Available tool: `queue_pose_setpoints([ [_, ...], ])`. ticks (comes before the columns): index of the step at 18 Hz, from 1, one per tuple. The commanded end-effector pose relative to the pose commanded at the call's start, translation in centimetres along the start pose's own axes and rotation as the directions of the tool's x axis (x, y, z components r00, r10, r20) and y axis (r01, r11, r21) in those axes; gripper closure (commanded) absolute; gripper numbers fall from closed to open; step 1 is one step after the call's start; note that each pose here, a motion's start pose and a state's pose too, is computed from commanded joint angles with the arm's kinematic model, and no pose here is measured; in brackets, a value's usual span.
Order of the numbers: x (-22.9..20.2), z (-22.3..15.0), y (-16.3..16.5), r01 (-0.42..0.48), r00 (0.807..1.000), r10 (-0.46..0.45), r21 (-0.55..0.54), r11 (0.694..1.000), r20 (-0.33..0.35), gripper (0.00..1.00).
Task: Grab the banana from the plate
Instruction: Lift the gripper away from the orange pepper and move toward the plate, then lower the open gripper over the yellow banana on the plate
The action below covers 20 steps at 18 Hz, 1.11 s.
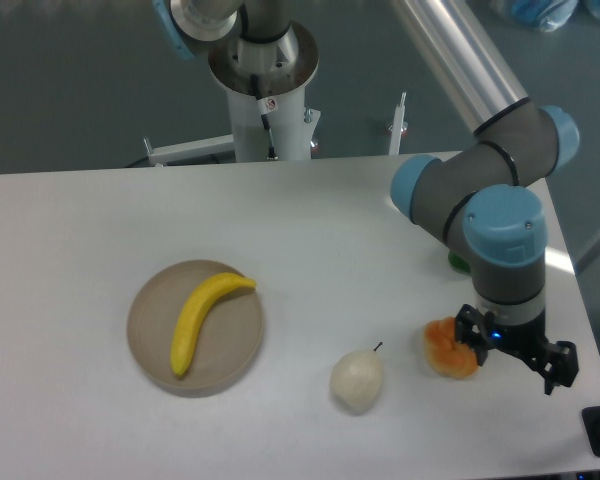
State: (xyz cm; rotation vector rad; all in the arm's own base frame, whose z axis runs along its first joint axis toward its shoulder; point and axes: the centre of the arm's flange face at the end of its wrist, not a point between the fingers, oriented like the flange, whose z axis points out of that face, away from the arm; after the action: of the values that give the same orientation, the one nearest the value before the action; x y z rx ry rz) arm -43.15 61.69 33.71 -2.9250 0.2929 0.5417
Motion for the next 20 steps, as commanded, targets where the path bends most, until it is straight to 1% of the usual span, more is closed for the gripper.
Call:
queue_pose_setpoints([
  [2,1.8,-1.2,-0.1,0.072,0.997,-0.072,0.003,0.997,-0.015,0.0],
  [3,2.9,-2.5,-0.6,0.103,0.995,-0.103,0.013,0.995,-0.015,0.0],
  [5,5.1,-3.6,-0.3,0.198,0.979,-0.198,-0.008,0.98,-0.046,0.0],
  [6,6.9,-3.9,-0.4,0.228,0.971,-0.23,-0.026,0.973,-0.066,0.0],
  [8,9.9,-4.6,-0.4,0.259,0.961,-0.262,-0.049,0.965,-0.091,0.0],
  [10,12.8,-6.0,0.2,0.265,0.954,-0.271,-0.061,0.962,-0.126,0.0],
  [12,16.2,-6.4,0.4,0.273,0.939,-0.281,-0.064,0.96,-0.197,0.0],
  [13,17.7,-6.9,0.9,0.274,0.934,-0.282,-0.068,0.959,-0.221,0.0],
  [14,19.6,-7.1,0.8,0.259,0.934,-0.268,-0.07,0.963,-0.237,0.0],
  [16,23.3,-7.1,-0.4,0.232,0.934,-0.245,-0.079,0.969,-0.26,0.0],
  [18,26.1,-6.6,-1.9,0.209,0.934,-0.226,-0.09,0.974,-0.277,0.0],
  [20,28.0,-5.9,-2.5,0.194,0.933,-0.213,-0.095,0.976,-0.289,0.0],
])
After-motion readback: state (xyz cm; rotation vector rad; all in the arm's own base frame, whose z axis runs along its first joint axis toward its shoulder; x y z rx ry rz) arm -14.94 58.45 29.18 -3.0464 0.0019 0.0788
